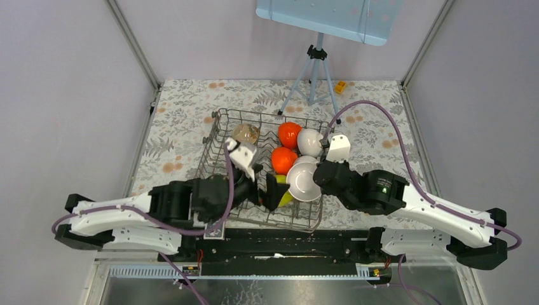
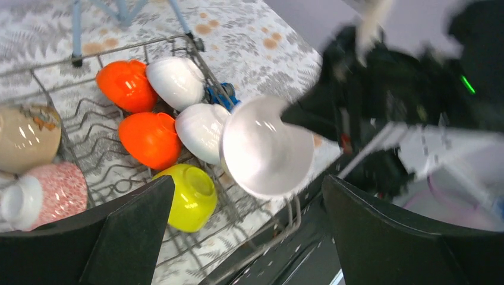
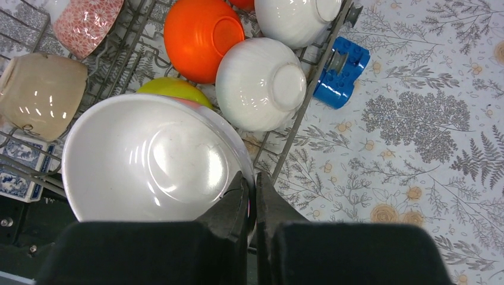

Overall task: Unload the bowls from the dish rack
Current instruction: Place the bowl at the center of the board.

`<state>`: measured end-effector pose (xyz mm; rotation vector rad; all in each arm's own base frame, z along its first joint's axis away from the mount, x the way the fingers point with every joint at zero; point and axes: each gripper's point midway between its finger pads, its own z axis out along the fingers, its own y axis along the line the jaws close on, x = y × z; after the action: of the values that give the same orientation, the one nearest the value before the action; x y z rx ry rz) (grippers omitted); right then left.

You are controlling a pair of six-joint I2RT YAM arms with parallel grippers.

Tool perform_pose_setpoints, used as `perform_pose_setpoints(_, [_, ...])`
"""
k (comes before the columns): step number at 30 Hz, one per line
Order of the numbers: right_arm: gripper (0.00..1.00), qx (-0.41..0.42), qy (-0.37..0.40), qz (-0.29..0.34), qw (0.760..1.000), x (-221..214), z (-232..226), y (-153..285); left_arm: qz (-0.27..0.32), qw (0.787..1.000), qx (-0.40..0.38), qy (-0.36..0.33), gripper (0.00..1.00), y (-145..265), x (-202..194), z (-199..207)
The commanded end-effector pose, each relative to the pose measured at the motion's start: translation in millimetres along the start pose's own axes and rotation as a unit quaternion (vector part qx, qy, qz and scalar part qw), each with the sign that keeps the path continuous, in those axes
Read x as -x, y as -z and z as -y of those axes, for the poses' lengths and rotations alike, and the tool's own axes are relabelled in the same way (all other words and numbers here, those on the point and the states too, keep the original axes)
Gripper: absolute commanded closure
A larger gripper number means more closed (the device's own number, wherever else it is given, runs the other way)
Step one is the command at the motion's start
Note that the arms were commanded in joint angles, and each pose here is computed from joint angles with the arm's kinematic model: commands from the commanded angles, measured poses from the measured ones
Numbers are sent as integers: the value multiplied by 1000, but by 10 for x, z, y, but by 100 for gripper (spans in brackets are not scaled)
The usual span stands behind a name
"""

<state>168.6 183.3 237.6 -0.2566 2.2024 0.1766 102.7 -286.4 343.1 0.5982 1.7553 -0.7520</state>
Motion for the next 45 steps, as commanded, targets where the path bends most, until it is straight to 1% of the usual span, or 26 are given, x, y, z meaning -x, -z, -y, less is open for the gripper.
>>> perform_pose_setpoints(1, [100,3,-56,33,998,151,-73,-59,12,977,52,207,1,-393,166,-98])
perform_pose_setpoints(4, [100,4,-60,26,998,103,-88,-112,-20,956,120,267,1,-573,-28,-376])
perform_pose_setpoints(6, [100,4,-68,24,997,89,-87,-141,-19,937,154,312,1,-620,-103,-506])
perform_pose_setpoints(11, [100,7,-90,12,996,66,-74,-231,3,920,193,342,1,-611,-239,-703])
perform_pose_setpoints(15, [100,16,-104,-9,994,52,-101,-329,-7,922,203,328,1,-618,-324,-738])
perform_pose_setpoints(20, [100,24,-105,-24,994,39,-167,-430,-47,929,233,283,1,-670,-501,-780])
perform_pose_setpoints(25, [100,30,-107,-30,993,51,-240,-471,-80,935,244,246,2,-766,-605,-760])
perform_pose_setpoints(26, [100,30,-108,-30,993,60,-247,-472,-83,935,244,243,5,-784,-620,-752])
perform_pose_setpoints(29, [100,30,-108,-31,993,72,-265,-479,-85,933,251,245,20,-820,-647,-754])
perform_pose_setpoints(34, [100,28,-105,-33,994,68,-270,-495,-85,931,259,243,39,-825,-650,-773])
perform_pose_setpoints(36, [100,28,-106,-34,993,69,-279,-503,-90,932,258,239,45,-849,-669,-759])
perform_pose_setpoints(43, [100,34,-110,-33,993,87,-321,-515,-112,929,266,231,55,-905,-816,-754])
perform_pose_setpoints(45, [100,37,-112,-33,992,96,-334,-507,-119,929,266,227,60,-922,-854,-748])
